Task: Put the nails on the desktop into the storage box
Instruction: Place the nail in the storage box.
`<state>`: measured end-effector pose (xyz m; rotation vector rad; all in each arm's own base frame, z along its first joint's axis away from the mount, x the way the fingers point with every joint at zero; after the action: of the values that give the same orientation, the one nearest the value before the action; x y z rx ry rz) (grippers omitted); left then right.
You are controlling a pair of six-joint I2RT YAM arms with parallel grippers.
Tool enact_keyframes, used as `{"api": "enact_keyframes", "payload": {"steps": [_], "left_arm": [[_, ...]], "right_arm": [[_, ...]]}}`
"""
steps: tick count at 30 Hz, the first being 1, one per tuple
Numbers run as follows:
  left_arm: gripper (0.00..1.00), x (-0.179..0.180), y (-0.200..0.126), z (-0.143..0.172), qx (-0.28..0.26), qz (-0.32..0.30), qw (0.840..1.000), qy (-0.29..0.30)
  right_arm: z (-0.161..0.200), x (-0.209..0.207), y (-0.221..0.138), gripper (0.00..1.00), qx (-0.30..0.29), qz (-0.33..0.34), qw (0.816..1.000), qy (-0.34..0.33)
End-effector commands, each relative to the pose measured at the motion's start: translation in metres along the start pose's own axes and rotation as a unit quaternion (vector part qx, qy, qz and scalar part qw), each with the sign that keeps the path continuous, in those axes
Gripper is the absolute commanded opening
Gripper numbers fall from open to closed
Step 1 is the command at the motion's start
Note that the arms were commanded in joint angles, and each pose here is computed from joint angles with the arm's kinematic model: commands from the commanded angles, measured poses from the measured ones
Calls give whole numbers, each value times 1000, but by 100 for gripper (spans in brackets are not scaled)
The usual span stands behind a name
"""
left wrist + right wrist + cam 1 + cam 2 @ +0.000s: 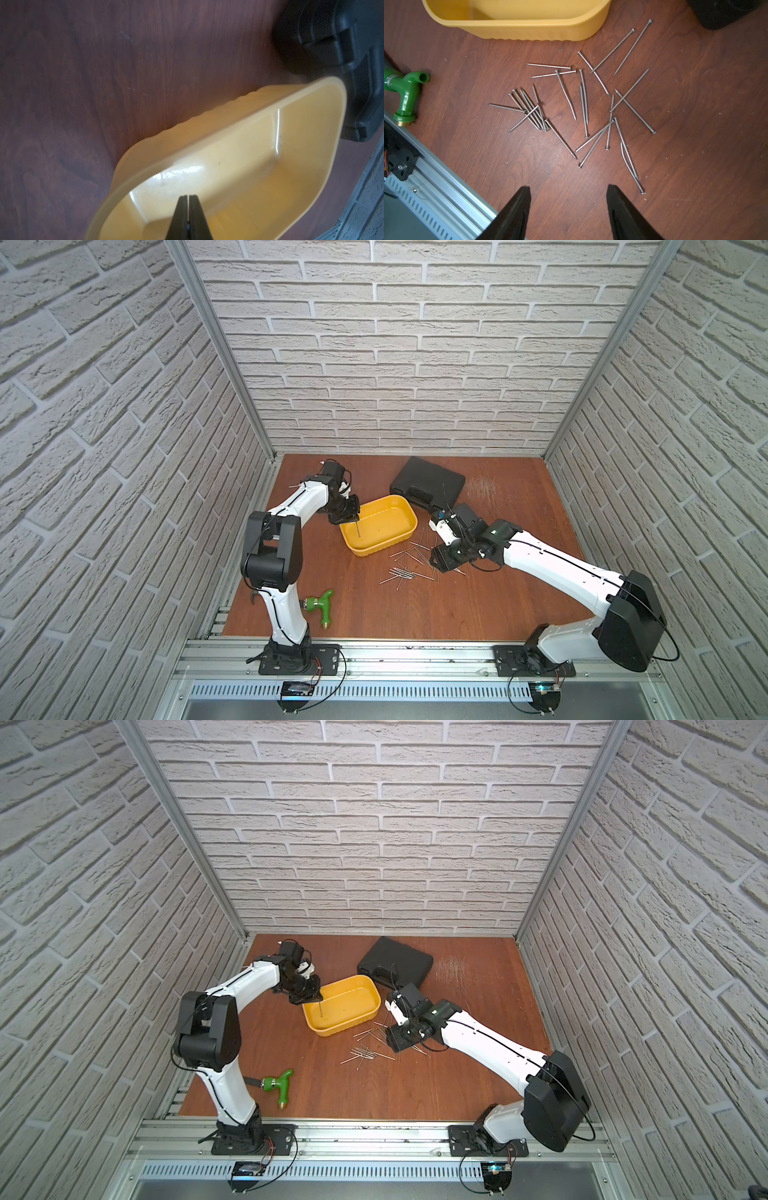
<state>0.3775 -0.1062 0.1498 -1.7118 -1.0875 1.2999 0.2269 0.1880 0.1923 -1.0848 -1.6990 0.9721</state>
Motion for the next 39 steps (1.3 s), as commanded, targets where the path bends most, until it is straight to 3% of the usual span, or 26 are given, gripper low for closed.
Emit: {"api": "enact_keyframes", "payload": {"steps": [1, 12, 24, 32, 39], "left_arm": [[0, -2, 13, 1, 3, -4, 1000, 2], [0, -1, 29, 6, 21, -2, 1000, -1], [25, -1, 28, 11, 25, -5, 1000, -3], [29, -8, 12, 10, 10, 5, 1000, 4], [36, -29, -24, 19, -31, 27, 999, 24]], "right_arm": [[6, -6, 12, 64, 18, 30, 999, 6], [9, -35, 26, 63, 46, 58, 997, 26], [-17, -61, 35, 62, 72, 78, 994, 13], [-40, -59, 47, 60, 83, 87, 992, -22], [-47, -66, 65, 57, 105, 113, 987, -39]]}}
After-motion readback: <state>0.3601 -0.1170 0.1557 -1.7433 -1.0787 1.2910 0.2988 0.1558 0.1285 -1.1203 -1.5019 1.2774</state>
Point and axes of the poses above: each gripper's point midway between its finger pads, its own y axis out along the fingers, its own x axis along the line the jaws close on, z = x × y, the point moved 8 cm from there along -y, back along the fingers, and after that the axes turned 13 degrees about y, right-handed, at the moved point
